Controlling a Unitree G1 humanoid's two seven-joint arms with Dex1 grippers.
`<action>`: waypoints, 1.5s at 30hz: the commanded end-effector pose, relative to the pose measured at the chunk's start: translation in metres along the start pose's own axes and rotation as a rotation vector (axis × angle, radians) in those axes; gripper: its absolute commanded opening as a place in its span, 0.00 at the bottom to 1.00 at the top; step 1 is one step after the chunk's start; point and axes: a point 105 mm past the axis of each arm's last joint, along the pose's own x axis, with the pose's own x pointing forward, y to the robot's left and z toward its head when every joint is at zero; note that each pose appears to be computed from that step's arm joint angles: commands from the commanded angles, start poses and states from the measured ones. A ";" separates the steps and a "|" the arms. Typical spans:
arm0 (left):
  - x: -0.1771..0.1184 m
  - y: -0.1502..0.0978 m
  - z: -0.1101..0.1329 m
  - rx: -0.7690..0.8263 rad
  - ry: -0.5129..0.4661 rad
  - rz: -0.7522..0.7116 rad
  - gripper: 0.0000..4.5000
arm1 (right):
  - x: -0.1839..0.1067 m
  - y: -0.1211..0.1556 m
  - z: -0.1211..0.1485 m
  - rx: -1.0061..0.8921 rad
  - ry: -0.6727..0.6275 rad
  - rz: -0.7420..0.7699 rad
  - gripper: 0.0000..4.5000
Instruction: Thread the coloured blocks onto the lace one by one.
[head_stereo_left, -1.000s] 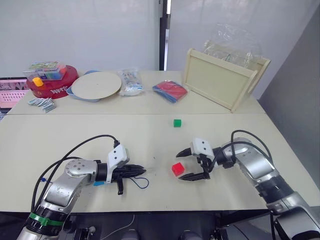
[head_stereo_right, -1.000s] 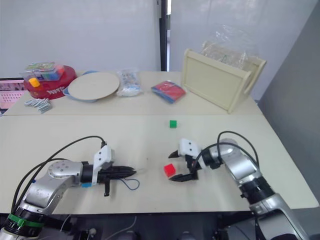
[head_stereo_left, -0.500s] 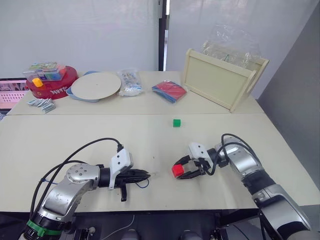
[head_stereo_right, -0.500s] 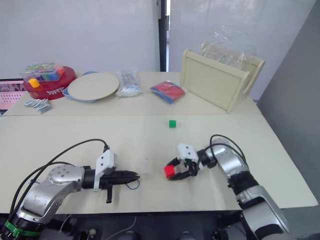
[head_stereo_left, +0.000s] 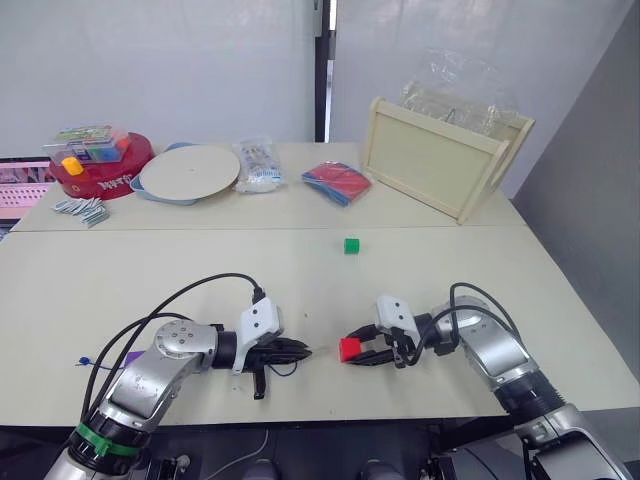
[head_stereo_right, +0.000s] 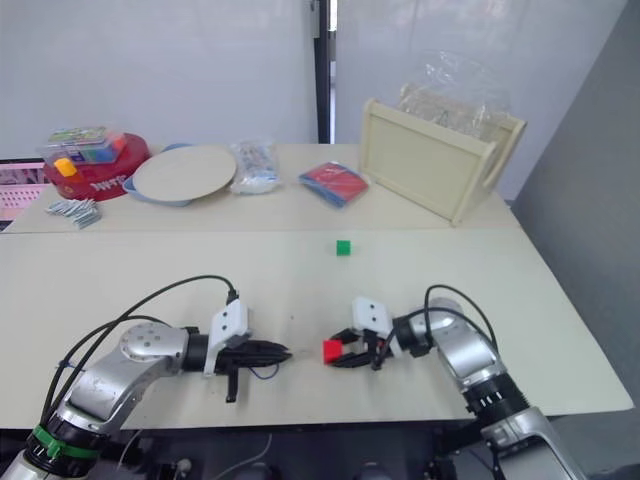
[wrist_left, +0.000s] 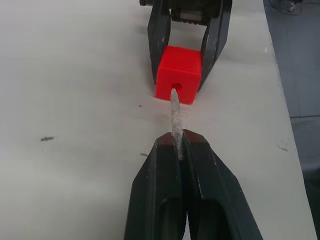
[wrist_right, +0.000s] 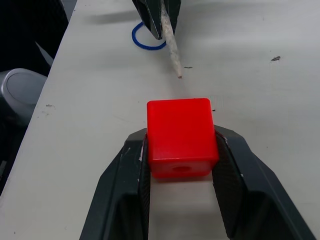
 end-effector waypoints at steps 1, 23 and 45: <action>0.002 -0.001 0.008 0.040 -0.018 -0.023 0.00 | -0.001 0.004 0.000 -0.012 0.018 0.009 0.26; 0.018 -0.005 0.012 0.041 -0.044 -0.062 0.00 | -0.002 0.007 0.005 -0.009 0.032 0.008 0.26; 0.069 -0.013 0.038 0.120 -0.103 -0.205 0.00 | 0.014 0.013 0.011 0.041 0.000 -0.024 0.26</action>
